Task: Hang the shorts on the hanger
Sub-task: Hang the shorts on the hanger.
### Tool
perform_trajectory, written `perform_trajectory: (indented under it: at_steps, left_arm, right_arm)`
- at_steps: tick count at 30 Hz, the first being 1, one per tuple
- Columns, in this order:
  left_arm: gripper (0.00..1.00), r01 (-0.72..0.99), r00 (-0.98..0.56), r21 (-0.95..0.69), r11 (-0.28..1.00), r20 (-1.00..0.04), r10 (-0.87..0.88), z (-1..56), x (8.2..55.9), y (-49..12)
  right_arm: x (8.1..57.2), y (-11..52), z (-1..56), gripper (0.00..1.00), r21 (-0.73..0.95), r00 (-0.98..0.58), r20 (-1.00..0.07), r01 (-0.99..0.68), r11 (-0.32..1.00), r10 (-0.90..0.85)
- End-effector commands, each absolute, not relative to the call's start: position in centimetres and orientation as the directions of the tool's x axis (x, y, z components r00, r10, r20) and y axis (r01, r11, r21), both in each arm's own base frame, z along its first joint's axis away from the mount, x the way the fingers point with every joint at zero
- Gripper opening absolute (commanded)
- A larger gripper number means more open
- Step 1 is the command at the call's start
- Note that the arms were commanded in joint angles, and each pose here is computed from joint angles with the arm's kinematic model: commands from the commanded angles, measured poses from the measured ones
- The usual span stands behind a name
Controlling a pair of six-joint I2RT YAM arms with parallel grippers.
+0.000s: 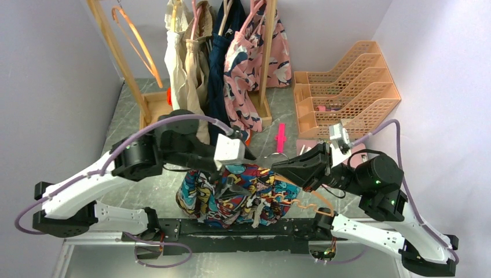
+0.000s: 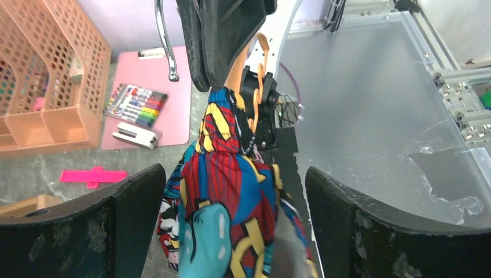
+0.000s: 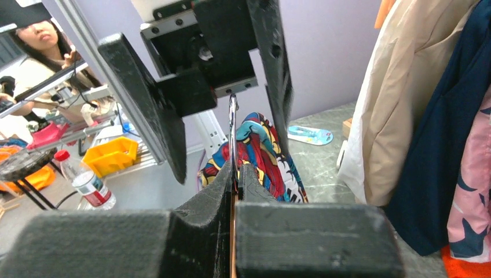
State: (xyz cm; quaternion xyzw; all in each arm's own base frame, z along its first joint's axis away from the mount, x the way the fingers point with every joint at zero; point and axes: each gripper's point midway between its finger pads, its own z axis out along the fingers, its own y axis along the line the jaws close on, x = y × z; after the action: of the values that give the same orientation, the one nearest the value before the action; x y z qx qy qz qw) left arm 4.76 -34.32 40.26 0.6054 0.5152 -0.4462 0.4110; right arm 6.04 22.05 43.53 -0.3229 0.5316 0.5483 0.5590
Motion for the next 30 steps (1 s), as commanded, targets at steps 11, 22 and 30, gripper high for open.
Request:
perform_trajectory:
  at_steps: [11,22,30]
  left_arm:
    - [0.97,0.987,0.139,0.137,-0.083,-0.990,0.029,48.5,4.1,-31.3]
    - [0.96,0.996,0.026,0.003,-0.085,-0.964,0.263,43.3,5.4,-35.0]
    - [0.92,0.994,-0.029,-0.062,-0.086,-0.941,0.338,41.0,5.2,-35.3]
  right_arm:
    - [6.1,20.9,46.7,0.00,0.207,-0.109,-0.896,-0.960,0.187,0.430]
    - [6.4,20.8,47.0,0.00,0.188,-0.089,-0.911,-0.959,0.213,0.404]
    - [6.5,20.9,46.9,0.00,0.170,-0.073,-0.919,-0.960,0.222,0.387]
